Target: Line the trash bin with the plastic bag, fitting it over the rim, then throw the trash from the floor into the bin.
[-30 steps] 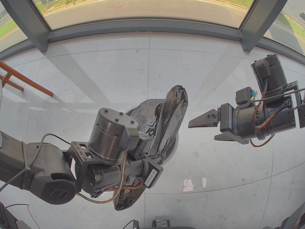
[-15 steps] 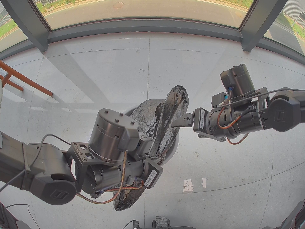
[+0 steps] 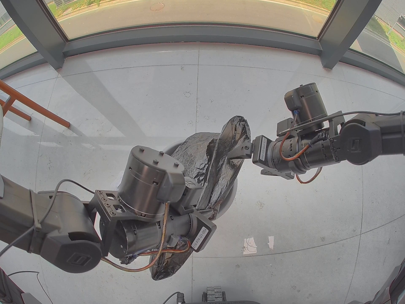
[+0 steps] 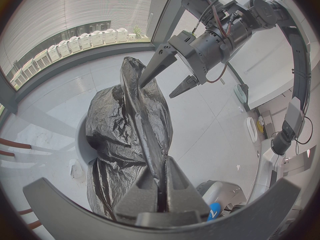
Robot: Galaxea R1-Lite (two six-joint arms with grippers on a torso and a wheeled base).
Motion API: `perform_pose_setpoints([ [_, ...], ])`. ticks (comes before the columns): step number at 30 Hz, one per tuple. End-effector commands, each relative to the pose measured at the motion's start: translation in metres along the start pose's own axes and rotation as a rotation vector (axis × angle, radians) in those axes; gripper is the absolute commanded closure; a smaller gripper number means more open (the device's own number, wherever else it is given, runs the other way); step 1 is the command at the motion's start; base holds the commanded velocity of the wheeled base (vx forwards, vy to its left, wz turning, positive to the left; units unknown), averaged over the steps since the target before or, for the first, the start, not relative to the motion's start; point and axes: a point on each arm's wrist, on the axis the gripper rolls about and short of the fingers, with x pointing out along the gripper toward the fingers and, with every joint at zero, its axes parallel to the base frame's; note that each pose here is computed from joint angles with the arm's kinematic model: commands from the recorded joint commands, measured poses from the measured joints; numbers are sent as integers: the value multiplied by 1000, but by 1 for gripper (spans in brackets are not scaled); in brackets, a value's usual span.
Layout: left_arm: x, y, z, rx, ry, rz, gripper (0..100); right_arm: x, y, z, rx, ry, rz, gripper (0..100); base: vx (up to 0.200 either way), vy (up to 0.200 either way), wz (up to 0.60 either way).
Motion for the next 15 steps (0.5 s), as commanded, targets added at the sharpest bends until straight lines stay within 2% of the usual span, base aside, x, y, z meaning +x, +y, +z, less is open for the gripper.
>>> perform_pose_setpoints([
  [1,1,0,-1,0,5,1,100,7,3,-8,-6,33,-1,0,0,0,0],
  [7,1,0,-4,1,15,1,100,16,6,-11,-17,39,-3,0,0,0,0],
  [8,1,0,-4,1,15,1,100,18,6,-10,-20,39,-3,100,0,0,0],
  [15,1,0,-4,0,11,2,100,18,15,-17,-35,53,14,100,0,0,0],
])
